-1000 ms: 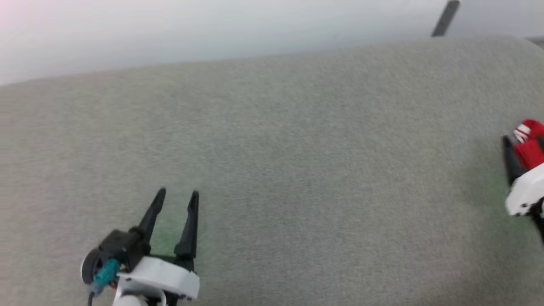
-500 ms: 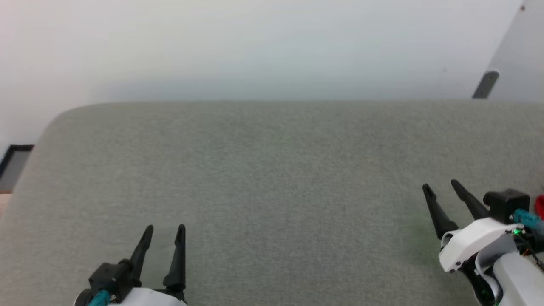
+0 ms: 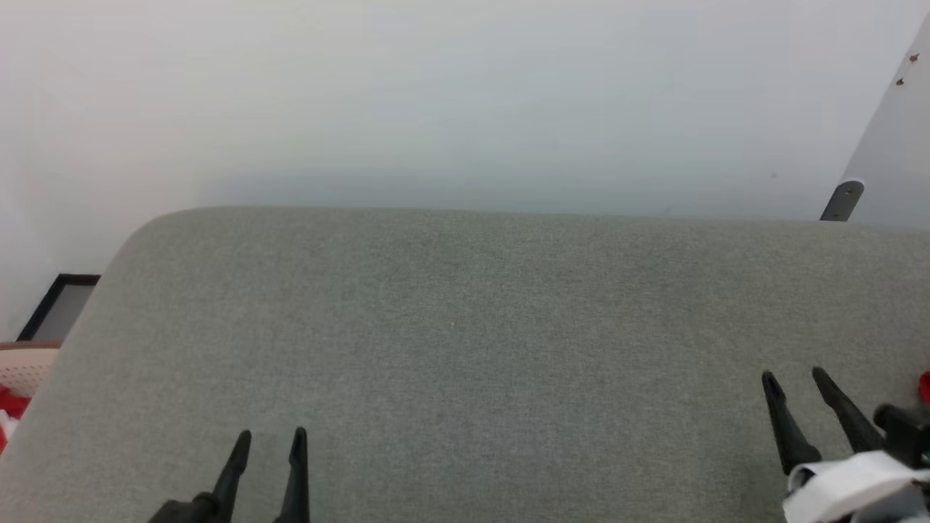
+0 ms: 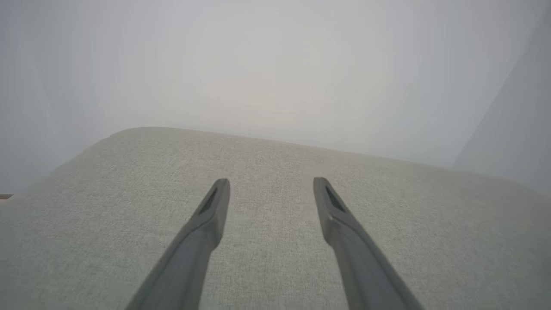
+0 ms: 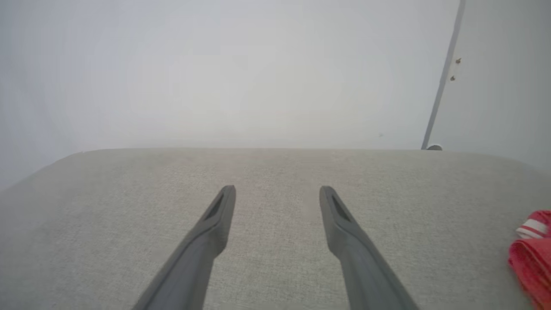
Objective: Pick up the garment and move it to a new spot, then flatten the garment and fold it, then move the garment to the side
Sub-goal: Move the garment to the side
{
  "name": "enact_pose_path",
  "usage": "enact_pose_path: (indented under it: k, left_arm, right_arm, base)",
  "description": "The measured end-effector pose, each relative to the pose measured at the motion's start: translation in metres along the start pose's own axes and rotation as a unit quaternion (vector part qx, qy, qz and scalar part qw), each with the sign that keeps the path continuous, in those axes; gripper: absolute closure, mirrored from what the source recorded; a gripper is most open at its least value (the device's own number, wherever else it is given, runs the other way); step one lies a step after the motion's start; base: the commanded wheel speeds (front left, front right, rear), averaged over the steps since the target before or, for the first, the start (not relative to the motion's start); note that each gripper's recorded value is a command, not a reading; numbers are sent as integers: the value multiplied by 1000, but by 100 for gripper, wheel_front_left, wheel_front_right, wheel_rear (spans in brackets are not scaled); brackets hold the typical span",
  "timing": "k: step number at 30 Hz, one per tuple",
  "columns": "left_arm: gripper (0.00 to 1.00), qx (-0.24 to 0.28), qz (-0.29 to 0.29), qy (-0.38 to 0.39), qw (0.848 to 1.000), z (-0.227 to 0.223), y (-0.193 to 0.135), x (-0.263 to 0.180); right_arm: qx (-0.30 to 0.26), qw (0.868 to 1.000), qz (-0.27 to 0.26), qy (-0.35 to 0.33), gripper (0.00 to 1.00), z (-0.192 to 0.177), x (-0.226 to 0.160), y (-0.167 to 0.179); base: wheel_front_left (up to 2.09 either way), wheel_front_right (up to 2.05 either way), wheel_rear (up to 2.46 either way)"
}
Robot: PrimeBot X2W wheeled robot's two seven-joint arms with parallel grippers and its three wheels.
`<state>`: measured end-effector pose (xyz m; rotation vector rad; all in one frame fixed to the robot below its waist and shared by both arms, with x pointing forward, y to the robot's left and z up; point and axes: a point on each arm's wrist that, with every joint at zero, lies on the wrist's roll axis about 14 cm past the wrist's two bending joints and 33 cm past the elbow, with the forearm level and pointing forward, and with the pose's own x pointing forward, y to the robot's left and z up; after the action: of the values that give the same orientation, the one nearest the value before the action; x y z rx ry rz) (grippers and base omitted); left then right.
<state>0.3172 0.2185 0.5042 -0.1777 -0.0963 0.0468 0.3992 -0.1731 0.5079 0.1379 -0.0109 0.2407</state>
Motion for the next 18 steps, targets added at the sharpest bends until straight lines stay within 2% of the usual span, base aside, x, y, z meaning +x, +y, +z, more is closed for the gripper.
enact_pose_path:
  k: [10, 18]
  left_arm:
    - [0, 6, -4, 9, 1000, -5, -6, -9]
    - [0, 7, -8, 12, 1000, -6, -9, -10]
  right_arm:
    - [-9, 999, -31, -5, 0, 2, -33, -9]
    - [-8, 999, -36, -25, 0, 17, -40, 0]
  base:
    - [0, 0, 0]
    - [0, 0, 0]
